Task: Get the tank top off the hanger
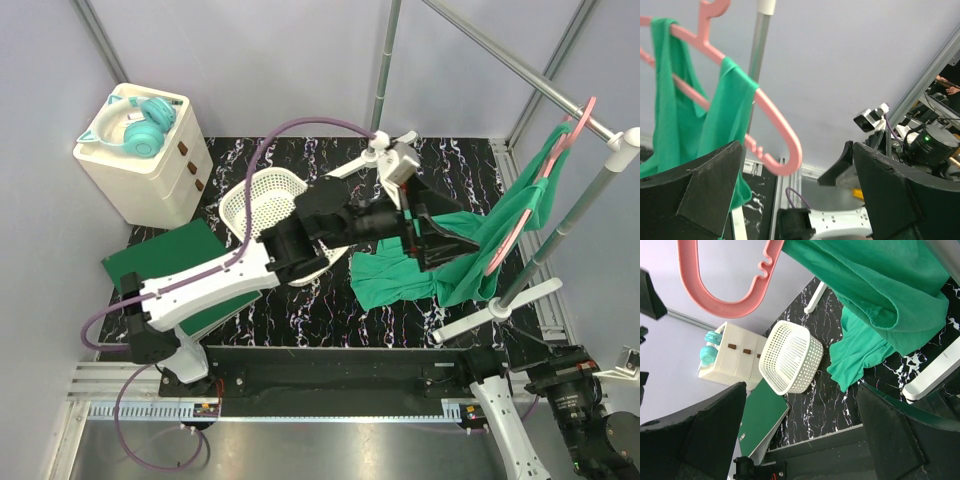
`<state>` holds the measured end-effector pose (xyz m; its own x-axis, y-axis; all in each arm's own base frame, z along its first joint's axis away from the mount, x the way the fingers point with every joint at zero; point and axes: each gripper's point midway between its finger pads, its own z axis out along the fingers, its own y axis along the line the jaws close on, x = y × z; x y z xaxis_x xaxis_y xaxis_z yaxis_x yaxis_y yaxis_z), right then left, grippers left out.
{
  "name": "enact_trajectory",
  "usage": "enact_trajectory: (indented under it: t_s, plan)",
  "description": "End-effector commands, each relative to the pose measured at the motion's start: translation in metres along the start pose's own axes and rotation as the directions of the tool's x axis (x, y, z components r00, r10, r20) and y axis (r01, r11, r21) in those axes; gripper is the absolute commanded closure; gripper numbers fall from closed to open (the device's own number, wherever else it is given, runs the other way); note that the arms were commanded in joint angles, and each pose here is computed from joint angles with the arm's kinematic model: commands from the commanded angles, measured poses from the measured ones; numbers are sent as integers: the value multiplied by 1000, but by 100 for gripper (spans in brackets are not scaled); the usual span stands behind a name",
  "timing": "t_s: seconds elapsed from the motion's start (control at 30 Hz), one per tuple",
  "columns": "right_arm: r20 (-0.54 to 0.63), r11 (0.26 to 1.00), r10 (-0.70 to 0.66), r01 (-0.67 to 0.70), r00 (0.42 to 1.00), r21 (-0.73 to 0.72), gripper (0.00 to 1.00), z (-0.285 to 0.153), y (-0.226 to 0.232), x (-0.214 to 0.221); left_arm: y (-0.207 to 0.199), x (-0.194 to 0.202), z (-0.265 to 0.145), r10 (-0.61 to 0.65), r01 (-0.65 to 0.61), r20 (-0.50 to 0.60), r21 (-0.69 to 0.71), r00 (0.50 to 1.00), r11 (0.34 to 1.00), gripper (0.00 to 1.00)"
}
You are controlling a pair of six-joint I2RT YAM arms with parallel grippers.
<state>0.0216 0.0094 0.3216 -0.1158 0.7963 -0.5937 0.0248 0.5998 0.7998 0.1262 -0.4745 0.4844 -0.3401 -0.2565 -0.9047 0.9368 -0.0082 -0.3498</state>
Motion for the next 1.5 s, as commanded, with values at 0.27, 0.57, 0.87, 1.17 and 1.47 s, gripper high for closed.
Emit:
enact_trajectory:
  t_s: [0.27,0.57,0.87,1.17,1.47]
  plan:
    - [-98,994,-99,94,990,-54,0,-5,2,20,18,7,69,231,-226,24,-133,973,965,6]
    - [-72,994,-107,104,992,-36,0,-9,-2,14,57,34,86,231,-225,-8,-260,973,939,10]
    - [-57,994,-106,105,993,-25,0,-9,-3,11,74,41,89,248,-240,-18,-329,969,914,54]
    - [-41,994,-114,113,993,-13,0,-8,-5,8,81,32,80,286,-279,-37,-381,957,881,88]
    - [-46,993,-113,112,993,-28,0,-5,-2,9,56,-26,52,322,-274,45,-422,946,864,100]
